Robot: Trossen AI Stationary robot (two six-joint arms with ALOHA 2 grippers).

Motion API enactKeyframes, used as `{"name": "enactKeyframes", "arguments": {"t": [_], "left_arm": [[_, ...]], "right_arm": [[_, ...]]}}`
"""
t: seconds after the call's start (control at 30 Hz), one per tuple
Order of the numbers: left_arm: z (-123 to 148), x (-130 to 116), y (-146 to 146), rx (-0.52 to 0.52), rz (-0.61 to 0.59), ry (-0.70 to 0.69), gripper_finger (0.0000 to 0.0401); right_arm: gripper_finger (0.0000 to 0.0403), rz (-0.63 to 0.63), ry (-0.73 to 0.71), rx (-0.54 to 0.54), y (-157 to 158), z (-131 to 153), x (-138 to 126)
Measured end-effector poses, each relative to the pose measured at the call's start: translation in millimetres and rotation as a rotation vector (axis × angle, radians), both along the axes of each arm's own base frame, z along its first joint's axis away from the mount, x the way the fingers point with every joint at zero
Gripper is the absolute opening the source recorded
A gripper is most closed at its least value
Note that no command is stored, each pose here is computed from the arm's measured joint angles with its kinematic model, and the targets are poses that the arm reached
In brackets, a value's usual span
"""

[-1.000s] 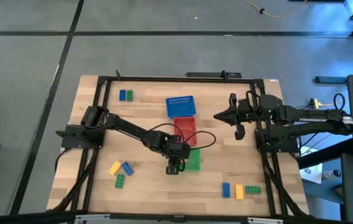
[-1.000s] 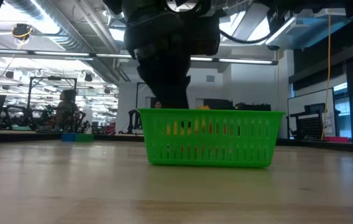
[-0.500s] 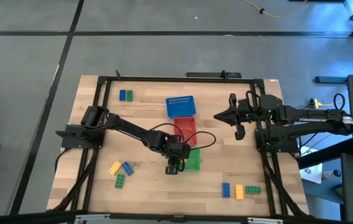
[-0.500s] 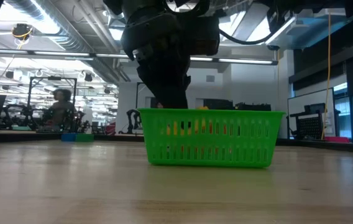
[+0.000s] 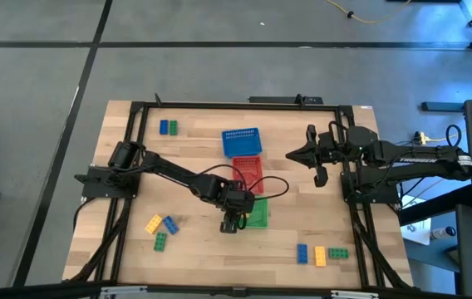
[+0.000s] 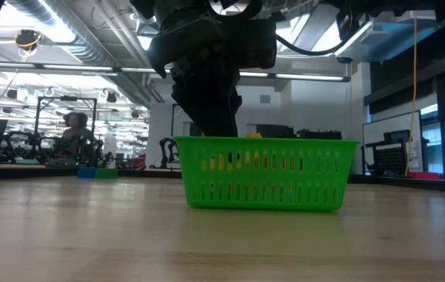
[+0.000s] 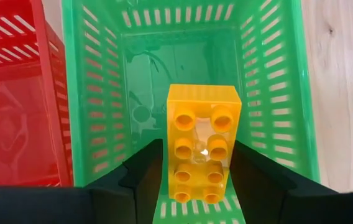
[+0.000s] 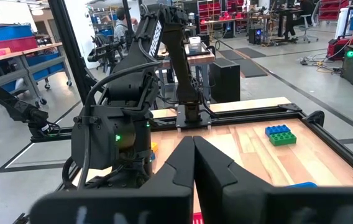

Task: Sort & place blocks by color
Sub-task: Put the top yellow game piece into the green basket, then put the right yellow game piece into the green basket

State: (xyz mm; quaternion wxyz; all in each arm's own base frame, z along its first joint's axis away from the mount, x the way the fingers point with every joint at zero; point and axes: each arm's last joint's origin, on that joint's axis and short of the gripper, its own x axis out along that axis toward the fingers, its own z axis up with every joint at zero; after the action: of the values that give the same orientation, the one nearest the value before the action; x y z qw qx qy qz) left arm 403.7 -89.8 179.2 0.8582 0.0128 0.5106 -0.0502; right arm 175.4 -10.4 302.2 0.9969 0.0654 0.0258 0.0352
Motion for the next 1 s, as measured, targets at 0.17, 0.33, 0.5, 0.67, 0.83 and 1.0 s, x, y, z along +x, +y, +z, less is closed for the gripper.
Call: {"name": "enactKeyframes", "arguments": {"t": [0.17,0.33,0.5,0.67,0.83,1.0], "left_arm": [[0,0,0,-0.008,-0.003,0.002,0.0184],[0,1,3,-0.046,-0.014,0.010,0.0188],[0,2,9,-0.047,0.002,0.010,0.0188],[6,1,13,-0.031,-0.024,-0.005,0.0188],[48,4,19,-0.033,-0.082,-0.016,0.0188],[111,-6,36,-0.021,-0.093,-0.108,0.0185]], "right_arm": [[0.0005,0.000,0.000,0.000,0,0,0],[0.0005,0.000,0.000,0.000,0,0,0],[0.0005,0.000,0.000,0.000,0,0,0],[0.0005,0.000,0.000,0.000,0,0,0],[0.0005,0.000,0.001,-0.001,0,0,0],[0.0005,0.000,0.000,-0.002,0,0,0]]}}
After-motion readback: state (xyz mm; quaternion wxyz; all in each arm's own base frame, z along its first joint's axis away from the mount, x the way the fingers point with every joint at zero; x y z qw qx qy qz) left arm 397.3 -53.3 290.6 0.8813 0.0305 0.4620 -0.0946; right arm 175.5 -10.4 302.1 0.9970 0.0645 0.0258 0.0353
